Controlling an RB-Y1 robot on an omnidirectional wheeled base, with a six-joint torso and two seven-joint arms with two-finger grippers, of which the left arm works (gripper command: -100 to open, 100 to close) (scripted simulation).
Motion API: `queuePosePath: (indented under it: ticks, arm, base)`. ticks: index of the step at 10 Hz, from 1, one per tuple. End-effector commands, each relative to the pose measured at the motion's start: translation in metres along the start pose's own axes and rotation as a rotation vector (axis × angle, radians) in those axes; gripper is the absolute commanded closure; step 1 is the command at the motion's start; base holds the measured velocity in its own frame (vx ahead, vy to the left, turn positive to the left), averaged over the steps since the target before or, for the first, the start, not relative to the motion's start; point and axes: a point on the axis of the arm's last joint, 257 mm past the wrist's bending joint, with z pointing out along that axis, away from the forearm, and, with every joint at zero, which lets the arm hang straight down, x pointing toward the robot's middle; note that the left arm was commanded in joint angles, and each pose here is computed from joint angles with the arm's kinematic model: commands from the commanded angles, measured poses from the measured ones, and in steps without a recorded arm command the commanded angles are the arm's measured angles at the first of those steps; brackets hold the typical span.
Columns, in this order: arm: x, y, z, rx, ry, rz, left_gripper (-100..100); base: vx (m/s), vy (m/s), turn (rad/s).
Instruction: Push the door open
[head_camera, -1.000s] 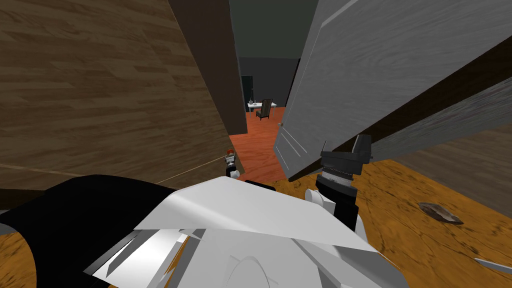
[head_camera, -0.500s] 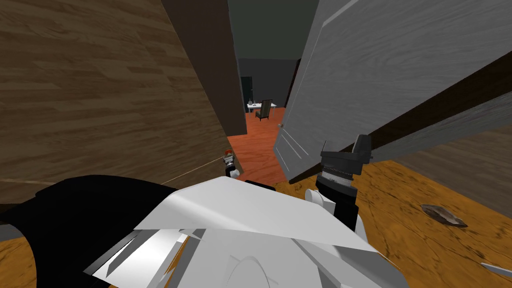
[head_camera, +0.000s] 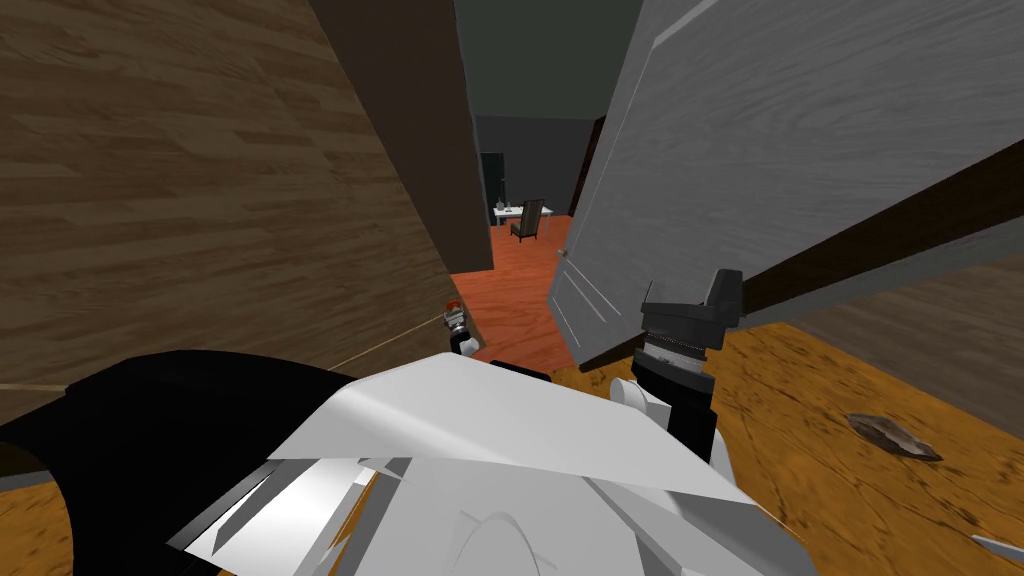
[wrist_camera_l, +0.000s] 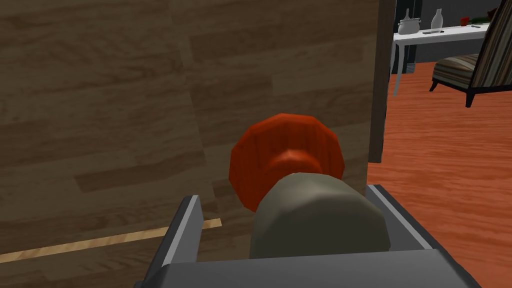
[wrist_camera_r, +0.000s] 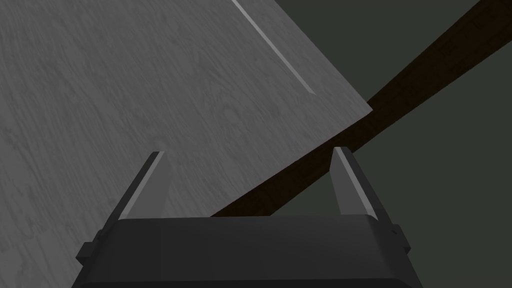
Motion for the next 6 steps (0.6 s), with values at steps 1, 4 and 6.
queuePosePath:
  ticks: [1, 4, 6]
  arm:
    - [0.006, -0.015, 0.0073, 0.046, 0.017, -0.002, 100]
    - [0.002, -0.021, 0.0058, 0.087, 0.003, -0.013, 100]
    - [-0.003, -0.025, 0.0029, 0.121, -0.012, -0.025, 100]
  base:
    - [0.111, 0.015, -0.005]
    - [0.093, 0.033, -0.012]
    - [0.096, 0.035, -0.001]
